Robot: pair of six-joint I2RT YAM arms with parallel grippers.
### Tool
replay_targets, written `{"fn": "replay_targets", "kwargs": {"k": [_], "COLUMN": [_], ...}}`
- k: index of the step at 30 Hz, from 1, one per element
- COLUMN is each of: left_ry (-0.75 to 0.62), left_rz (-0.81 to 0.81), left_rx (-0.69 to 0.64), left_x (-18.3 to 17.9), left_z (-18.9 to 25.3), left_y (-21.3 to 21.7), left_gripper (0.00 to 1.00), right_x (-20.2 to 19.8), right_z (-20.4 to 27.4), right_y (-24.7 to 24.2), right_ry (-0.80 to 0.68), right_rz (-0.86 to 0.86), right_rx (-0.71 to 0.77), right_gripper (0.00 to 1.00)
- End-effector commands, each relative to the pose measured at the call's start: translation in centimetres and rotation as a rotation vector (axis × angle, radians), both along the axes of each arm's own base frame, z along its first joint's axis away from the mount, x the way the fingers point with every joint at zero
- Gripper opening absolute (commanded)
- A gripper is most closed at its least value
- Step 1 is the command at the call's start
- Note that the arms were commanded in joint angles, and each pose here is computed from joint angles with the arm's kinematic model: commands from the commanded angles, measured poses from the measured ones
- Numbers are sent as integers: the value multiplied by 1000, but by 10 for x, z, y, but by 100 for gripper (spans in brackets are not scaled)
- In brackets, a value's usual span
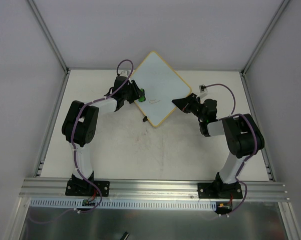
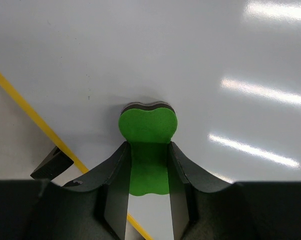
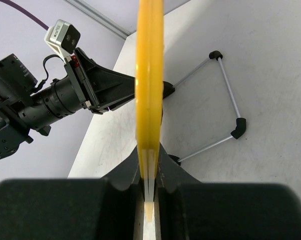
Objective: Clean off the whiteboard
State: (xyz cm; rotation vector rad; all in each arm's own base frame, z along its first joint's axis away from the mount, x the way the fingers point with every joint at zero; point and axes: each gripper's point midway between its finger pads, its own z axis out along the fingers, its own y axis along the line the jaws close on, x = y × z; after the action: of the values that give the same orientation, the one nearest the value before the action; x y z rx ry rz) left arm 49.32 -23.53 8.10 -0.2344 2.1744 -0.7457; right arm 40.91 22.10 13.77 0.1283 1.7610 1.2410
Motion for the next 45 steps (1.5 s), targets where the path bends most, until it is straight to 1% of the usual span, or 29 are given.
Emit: {"fn": "replay_targets", "kwargs": {"k": [1,7,16,25,29,32,41,45], "left_ry": [177,133,5,-69,-108,-129,-182,-224], "left_rz": [-25,-77,-165,-306,-404,-461,-583,-646], "left_rx": [72,96,167,130,67,51,46,69], "left_x": [-29,-37,-51,-74,-85,-95,-123,-135], "left_z": [-64,-59,-39,-33,-24,-21,-11,-8], "left_y": [4,-11,-44,-83,-100,-109,-132,-141], "left_gripper": [0,0,0,0,0,0,0,0], "right_x": [-16,-16,-16,-16,-17,-17,-17,-17], "right_z": [22,22,22,24,24,24,25,25], "right_y": [19,18,18,18,18,18,18,17], "right_ry": [-117,-114,-115,-120,-120,-119,-122,-120], "right_rz": [107,107,107,105,107,105,107,105], "right_rx": [-5,-3,-3,-2,-1,0,0,1], "right_gripper": [0,0,0,0,0,0,0,0]}}
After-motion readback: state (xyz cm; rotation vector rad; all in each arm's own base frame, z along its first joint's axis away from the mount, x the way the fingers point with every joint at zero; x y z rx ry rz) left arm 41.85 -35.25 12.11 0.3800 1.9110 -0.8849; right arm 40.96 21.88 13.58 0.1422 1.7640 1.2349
